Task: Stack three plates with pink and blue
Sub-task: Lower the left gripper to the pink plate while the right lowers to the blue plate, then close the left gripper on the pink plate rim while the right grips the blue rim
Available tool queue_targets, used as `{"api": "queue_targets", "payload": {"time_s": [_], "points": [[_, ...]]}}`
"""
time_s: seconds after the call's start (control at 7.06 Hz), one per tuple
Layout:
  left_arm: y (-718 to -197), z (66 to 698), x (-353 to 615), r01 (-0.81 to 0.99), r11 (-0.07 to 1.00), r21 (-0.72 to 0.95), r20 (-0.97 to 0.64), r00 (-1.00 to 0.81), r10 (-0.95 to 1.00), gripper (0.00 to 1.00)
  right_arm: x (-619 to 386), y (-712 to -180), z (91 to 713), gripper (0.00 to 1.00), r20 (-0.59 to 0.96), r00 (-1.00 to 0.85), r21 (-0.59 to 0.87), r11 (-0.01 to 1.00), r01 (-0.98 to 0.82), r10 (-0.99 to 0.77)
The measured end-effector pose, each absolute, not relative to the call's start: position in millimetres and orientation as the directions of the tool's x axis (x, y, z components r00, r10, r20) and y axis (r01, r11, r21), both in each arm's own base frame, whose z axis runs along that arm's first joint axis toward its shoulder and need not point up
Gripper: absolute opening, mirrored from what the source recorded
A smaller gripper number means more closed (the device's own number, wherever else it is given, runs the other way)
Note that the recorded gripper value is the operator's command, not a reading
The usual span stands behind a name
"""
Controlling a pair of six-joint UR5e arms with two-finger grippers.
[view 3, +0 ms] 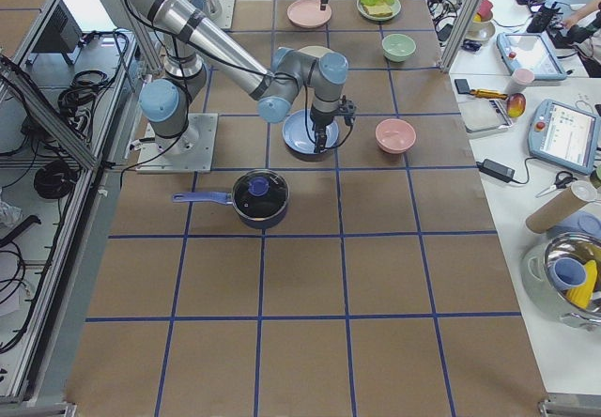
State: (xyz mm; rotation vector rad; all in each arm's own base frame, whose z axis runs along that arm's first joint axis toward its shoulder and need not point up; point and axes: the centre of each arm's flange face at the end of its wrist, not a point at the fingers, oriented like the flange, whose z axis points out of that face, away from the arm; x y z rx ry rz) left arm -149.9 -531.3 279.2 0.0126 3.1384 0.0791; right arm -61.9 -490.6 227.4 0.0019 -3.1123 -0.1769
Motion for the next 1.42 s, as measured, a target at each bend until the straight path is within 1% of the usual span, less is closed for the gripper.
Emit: {"api": "queue_targets", "payload": {"time_s": [0.14, 0.28, 0.42, 0.57, 0.99, 1.13, 1.27, 1.42], "points": [[-527.1, 261.9, -149.4, -0.001, 0.999, 0.044, -0.008, -1.0, 0.0, 0.68, -77.6, -485.5, 217.7, 1.0, 0.007, -0.999, 0.128, 0.991, 0.035, 0.035], [-521.4, 249.8, -148.7, -0.008, 0.999, 0.047, -0.014, -1.0, -0.008, 0.66, -84.5, -484.6, 209.3, 1.0, -0.038, -0.997, 0.129, 0.99, 0.058, 0.064], [-516.9, 240.6, -147.5, -0.018, 0.998, 0.057, -0.023, -1.0, -0.016, 0.61, -84.9, -486.6, 203.3, 1.0, -0.09, -0.993, 0.119, 0.99, 0.07, 0.081], [-514.5, 232.4, -145.4, -0.026, 0.997, 0.07, -0.043, -0.999, -0.023, 0.53, -85.0, -488.6, 197.7, 1.0, -0.118, -0.989, 0.115, 0.991, 0.074, 0.088], [-514.4, 214.1, -142.8, -0.04, 0.994, 0.104, -0.071, -0.997, -0.033, 0.53, -88.3, -490.3, 187.1, 0.99, -0.14, -0.985, 0.121, 0.989, 0.081, 0.098], [-514.7, 209.5, -142.6, -0.042, 0.993, 0.113, -0.072, -0.997, -0.034, 0.52, -89.4, -491.0, 185.2, 0.95, -0.141, -0.985, 0.121, 0.989, 0.083, 0.1], [-515.0, 204.4, -142.4, -0.04, 0.991, 0.125, -0.071, -0.997, -0.031, 0.45, -90.5, -492.3, 183.2, 0.8, -0.139, -0.985, 0.116, 0.99, 0.086, 0.102], [-515.3, 199.5, -142.4, -0.039, 0.99, 0.135, -0.071, -0.997, -0.029, 0.45, -91.5, -493.9, 182.6, 0.5, -0.136, -0.986, 0.105, 0.991, 0.087, 0.101]]}}
